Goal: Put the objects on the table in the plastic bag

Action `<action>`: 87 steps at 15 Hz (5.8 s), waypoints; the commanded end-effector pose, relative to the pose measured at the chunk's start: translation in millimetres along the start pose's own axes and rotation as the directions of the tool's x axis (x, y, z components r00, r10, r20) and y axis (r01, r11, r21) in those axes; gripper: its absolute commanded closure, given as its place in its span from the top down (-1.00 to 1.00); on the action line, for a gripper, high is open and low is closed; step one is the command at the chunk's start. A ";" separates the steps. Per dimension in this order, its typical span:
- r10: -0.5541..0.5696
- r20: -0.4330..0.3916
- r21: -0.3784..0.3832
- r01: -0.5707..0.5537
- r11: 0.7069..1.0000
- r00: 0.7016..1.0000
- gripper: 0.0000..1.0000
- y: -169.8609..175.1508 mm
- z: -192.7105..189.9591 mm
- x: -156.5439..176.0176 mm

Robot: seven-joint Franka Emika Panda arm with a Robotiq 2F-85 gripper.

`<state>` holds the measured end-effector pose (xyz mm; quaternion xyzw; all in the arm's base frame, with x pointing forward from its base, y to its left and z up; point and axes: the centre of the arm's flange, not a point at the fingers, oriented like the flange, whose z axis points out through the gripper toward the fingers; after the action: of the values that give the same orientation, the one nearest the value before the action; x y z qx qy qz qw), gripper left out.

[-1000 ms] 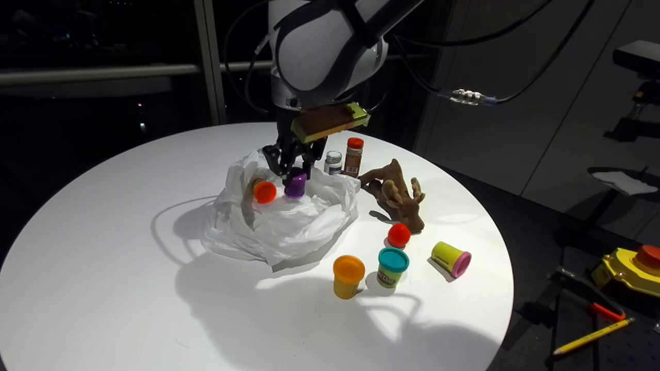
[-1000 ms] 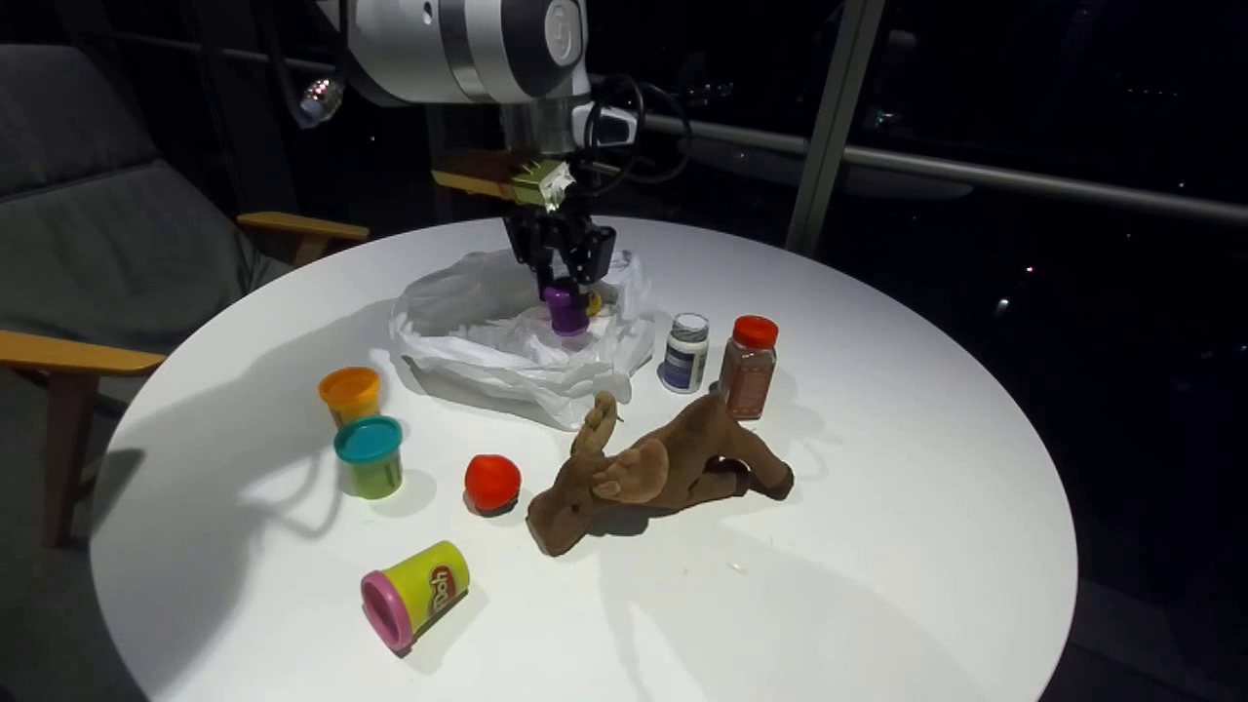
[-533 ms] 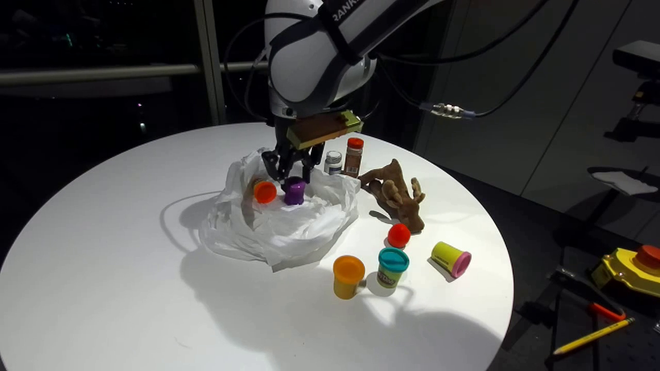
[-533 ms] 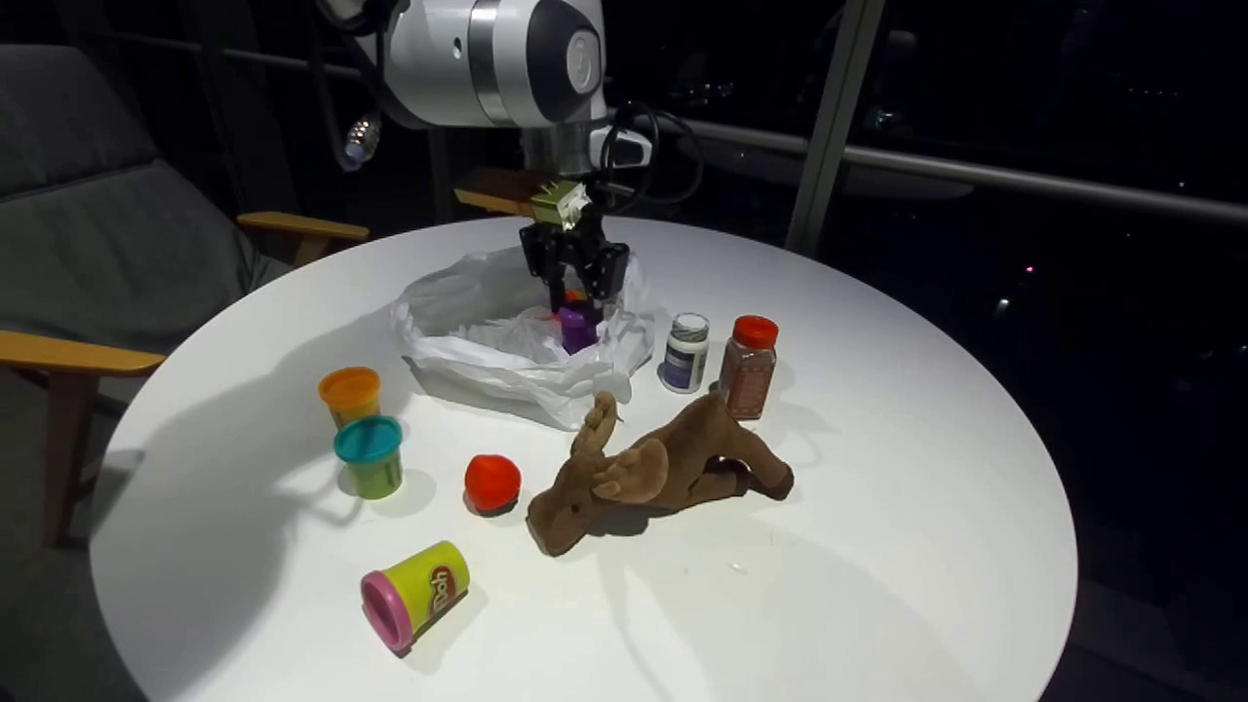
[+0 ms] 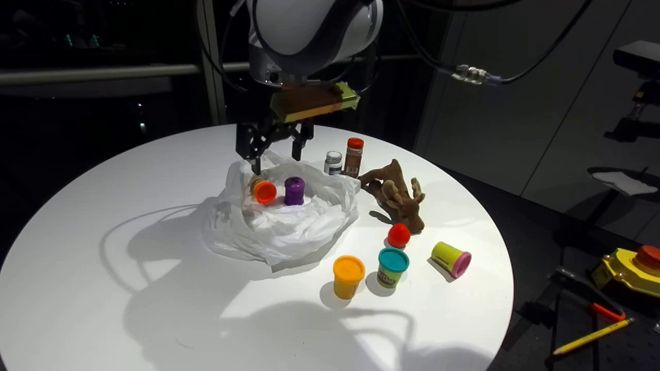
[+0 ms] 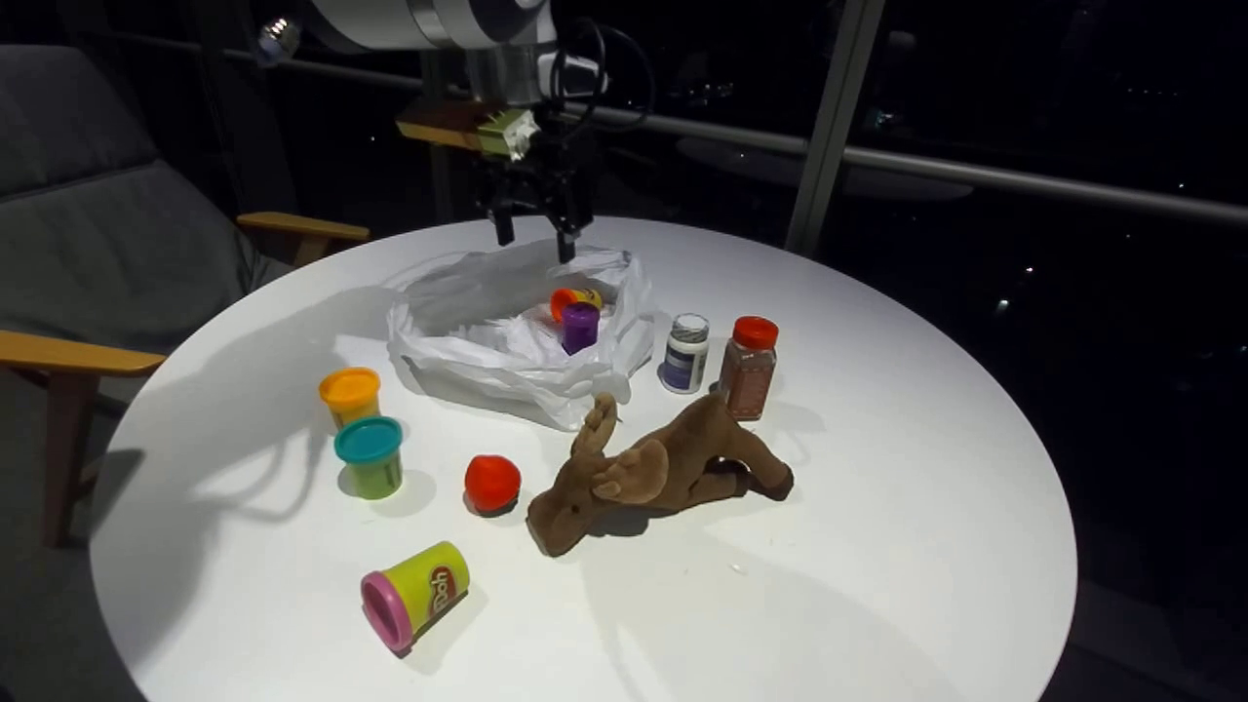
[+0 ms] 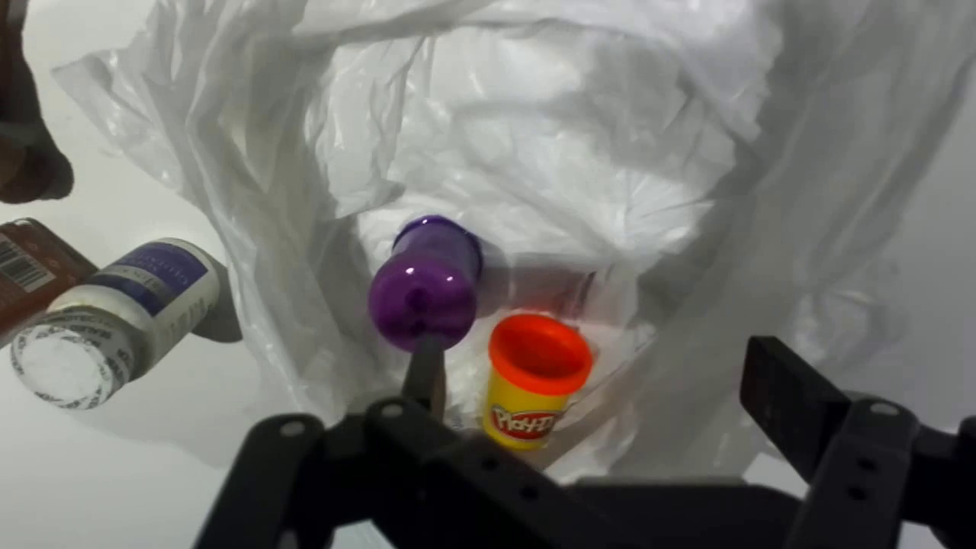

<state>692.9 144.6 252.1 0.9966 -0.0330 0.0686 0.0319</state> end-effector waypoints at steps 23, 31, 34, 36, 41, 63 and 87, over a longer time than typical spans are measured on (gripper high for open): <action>-0.384 0.218 0.025 0.388 0.921 0.897 1.00 -41.4 46.4 -195.4; -0.406 0.217 0.053 0.404 0.913 0.888 -0.16 -35.2 50.8 -192.4; -0.396 0.221 0.051 0.396 0.917 0.891 -0.43 -41.7 27.4 -200.3; -0.397 0.206 0.042 0.398 0.917 0.894 -0.43 -49.1 -3.0 -204.6; -0.346 0.084 -0.031 0.350 0.936 0.934 -0.43 -59.5 -86.4 -175.5; -0.094 0.108 -0.152 0.110 0.982 0.990 -0.43 31.5 51.1 -26.5; 0.254 0.105 -0.004 -0.255 0.967 0.962 1.00 44.8 -10.8 -201.0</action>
<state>528.7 129.0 241.6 0.9919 -0.1240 0.0162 0.0221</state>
